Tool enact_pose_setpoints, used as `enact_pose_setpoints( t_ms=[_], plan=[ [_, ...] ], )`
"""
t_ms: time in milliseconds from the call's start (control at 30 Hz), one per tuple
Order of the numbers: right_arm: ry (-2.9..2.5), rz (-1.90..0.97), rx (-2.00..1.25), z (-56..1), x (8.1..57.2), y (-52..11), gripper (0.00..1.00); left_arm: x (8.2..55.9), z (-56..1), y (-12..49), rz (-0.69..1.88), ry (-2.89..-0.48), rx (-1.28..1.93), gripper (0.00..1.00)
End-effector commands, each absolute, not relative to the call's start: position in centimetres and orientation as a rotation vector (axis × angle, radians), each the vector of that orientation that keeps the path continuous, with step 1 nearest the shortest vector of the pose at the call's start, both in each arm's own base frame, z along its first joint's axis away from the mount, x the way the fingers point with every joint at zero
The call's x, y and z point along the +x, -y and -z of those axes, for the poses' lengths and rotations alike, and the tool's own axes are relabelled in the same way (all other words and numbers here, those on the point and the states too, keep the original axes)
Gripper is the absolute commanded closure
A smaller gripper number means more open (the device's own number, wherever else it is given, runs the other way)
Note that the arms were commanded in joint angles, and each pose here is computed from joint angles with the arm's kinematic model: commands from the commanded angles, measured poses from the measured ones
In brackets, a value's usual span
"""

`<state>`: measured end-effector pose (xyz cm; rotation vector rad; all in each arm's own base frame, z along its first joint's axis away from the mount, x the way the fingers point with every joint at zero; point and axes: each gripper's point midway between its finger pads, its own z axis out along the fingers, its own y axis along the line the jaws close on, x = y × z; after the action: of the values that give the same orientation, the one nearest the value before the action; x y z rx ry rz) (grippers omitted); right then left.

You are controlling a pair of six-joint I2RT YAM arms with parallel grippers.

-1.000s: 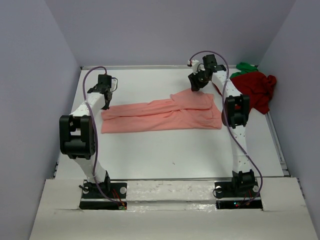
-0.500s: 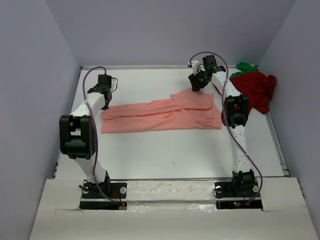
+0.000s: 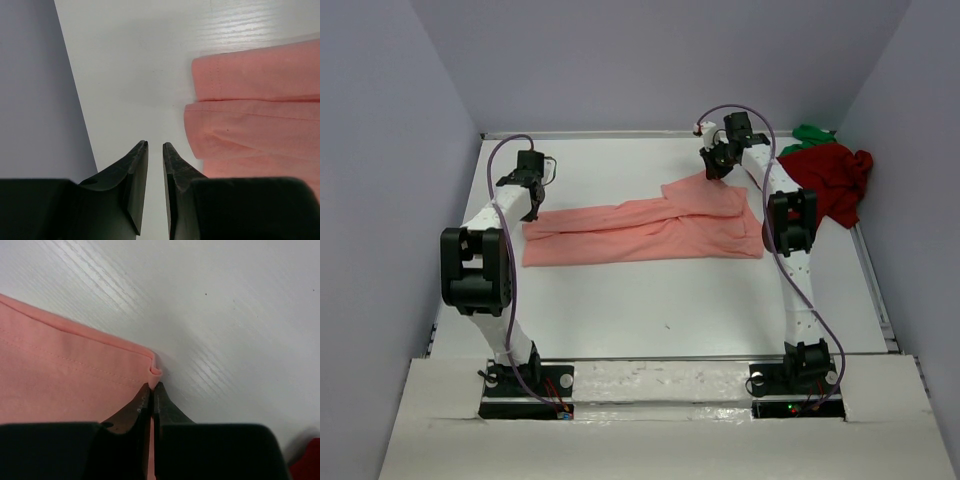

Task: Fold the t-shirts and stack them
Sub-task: Fold the tshirt

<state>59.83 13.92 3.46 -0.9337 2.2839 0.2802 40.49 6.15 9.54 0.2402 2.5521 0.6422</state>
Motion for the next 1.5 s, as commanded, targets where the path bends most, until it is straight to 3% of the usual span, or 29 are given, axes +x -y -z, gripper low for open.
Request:
enact_pose_setpoints(
  t_ms=[0,267,800,1467],
  plan=[
    [-2.268,-0.257,-0.95,-3.6,60.0,-14.0,1.0,39.9,-9.5,-6.5,-0.659,-2.57,0.244,0.69],
    [-2.25,-0.23,-0.942,-5.2,60.1,-13.7,1.0,40.0,-9.6,-6.3,-0.647,-2.568,0.252,0.69],
    [-2.149,-0.23,-0.963,-15.9,56.2,-13.6,1.0,40.1,-10.8,-5.2,-0.624,-2.53,0.272,0.69],
    [-2.367,-0.505,-1.106,-15.4,45.5,-13.9,1.0,39.9,-12.3,-5.0,-0.603,-2.486,0.271,0.69]
  ],
)
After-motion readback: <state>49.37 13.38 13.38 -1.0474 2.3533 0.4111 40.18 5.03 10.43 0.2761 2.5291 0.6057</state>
